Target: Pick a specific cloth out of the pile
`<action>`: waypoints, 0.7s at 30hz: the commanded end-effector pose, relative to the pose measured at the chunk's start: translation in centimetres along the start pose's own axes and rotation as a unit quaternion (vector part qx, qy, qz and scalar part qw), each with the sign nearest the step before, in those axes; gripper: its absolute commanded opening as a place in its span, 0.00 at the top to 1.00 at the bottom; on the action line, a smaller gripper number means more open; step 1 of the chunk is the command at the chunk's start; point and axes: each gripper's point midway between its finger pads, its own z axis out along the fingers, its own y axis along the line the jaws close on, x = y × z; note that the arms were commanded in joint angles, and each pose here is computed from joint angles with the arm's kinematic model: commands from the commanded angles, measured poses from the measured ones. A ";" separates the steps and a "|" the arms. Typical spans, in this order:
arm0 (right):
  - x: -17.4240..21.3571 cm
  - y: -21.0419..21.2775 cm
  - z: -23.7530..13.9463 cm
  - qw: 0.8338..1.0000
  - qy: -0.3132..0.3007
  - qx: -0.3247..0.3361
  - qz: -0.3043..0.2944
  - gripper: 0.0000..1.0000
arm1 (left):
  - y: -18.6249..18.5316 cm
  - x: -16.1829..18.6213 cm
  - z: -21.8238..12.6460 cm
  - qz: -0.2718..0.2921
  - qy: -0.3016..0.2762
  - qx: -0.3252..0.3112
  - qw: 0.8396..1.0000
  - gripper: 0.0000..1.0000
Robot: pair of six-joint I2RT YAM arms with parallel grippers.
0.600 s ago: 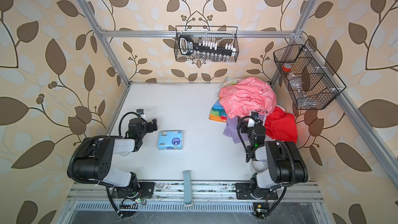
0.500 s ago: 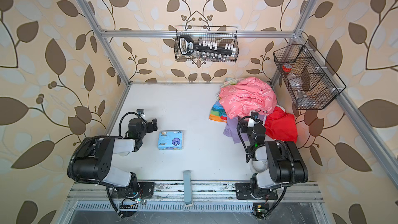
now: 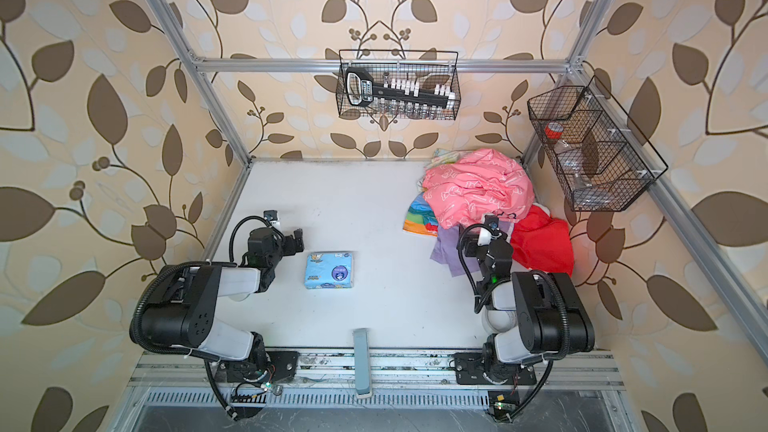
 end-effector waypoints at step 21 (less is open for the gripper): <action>-1.0 -0.2 0.5 1.000 -0.012 0.018 -0.001 0.00 | -1.6 -1.6 0.0 0.019 -0.020 0.037 0.999 0.01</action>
